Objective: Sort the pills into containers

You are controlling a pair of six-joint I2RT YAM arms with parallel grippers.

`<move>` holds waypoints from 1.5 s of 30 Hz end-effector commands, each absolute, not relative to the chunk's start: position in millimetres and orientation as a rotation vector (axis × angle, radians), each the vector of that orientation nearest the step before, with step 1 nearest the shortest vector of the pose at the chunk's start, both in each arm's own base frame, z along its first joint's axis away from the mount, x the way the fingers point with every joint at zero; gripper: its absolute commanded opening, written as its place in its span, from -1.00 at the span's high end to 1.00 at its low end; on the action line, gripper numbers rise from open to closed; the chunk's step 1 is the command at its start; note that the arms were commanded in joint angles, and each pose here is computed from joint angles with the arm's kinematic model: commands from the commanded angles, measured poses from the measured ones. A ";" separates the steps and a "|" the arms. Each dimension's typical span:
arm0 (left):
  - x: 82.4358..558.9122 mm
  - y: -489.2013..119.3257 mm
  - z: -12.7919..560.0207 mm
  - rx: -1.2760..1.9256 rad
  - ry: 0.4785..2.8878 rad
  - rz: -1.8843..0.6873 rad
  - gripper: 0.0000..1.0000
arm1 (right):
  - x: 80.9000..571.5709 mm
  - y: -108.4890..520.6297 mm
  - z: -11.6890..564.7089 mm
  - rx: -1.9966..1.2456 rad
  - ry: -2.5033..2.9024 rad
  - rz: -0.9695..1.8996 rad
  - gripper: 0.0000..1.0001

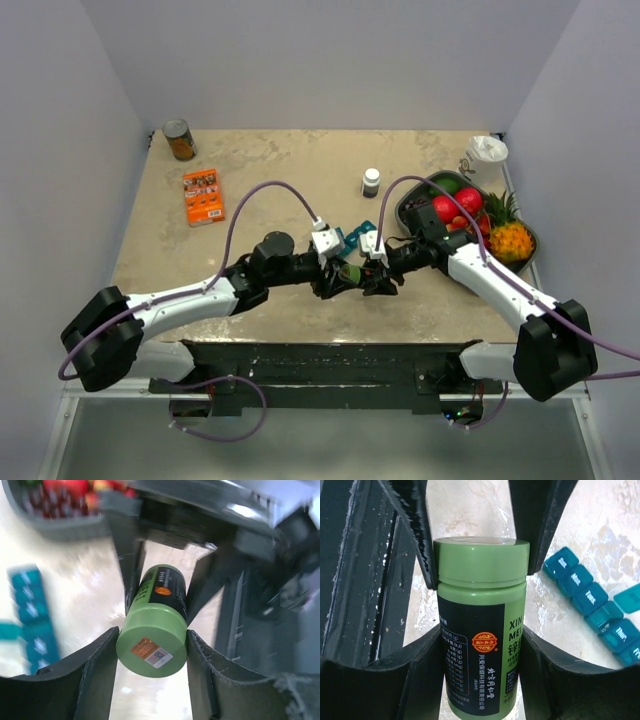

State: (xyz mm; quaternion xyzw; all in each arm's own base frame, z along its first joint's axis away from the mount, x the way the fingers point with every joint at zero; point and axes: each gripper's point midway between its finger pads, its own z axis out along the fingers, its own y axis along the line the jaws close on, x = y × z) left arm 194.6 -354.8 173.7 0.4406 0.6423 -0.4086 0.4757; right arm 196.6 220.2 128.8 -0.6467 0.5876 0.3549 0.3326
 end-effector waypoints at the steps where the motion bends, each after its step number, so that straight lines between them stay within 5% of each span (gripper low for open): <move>1: 191.9 -364.9 175.7 0.533 2.082 -1.293 1.00 | 203.5 227.9 144.7 -1.660 1.457 0.909 1.00; 3: 180.5 -362.2 173.1 0.061 2.293 -1.468 1.00 | 204.6 227.8 143.5 -1.657 1.465 0.906 1.00; 6: 161.3 -371.3 197.7 -0.177 2.295 -1.672 1.00 | 204.8 228.6 143.3 -1.656 1.464 0.909 1.00; 8: 162.9 -372.1 209.6 -0.174 2.274 -1.676 0.75 | 205.0 228.1 143.0 -1.653 1.470 0.910 1.00; 12: 159.6 -369.4 226.7 0.047 2.167 -1.663 -0.84 | 204.6 227.7 146.5 -1.650 1.464 0.906 1.00; 13: 158.0 -368.5 230.7 0.108 2.129 -1.664 -0.99 | 205.0 227.4 146.5 -1.648 1.465 0.905 1.00; 22: 149.4 -308.5 199.6 0.640 1.925 -1.223 -0.99 | 202.6 227.6 148.7 -1.653 1.449 0.915 1.00; 29: 144.6 -290.2 214.8 1.031 1.523 -0.993 -0.98 | 201.4 227.2 148.5 -1.661 1.438 0.917 1.00; 36: 167.4 -310.9 234.3 1.215 1.116 -0.773 -0.99 | 197.0 226.9 148.4 -1.675 1.417 0.933 1.00; 45: 191.9 -351.5 225.4 1.311 1.083 -0.755 -0.97 | 195.1 226.7 147.8 -1.683 1.408 0.938 1.00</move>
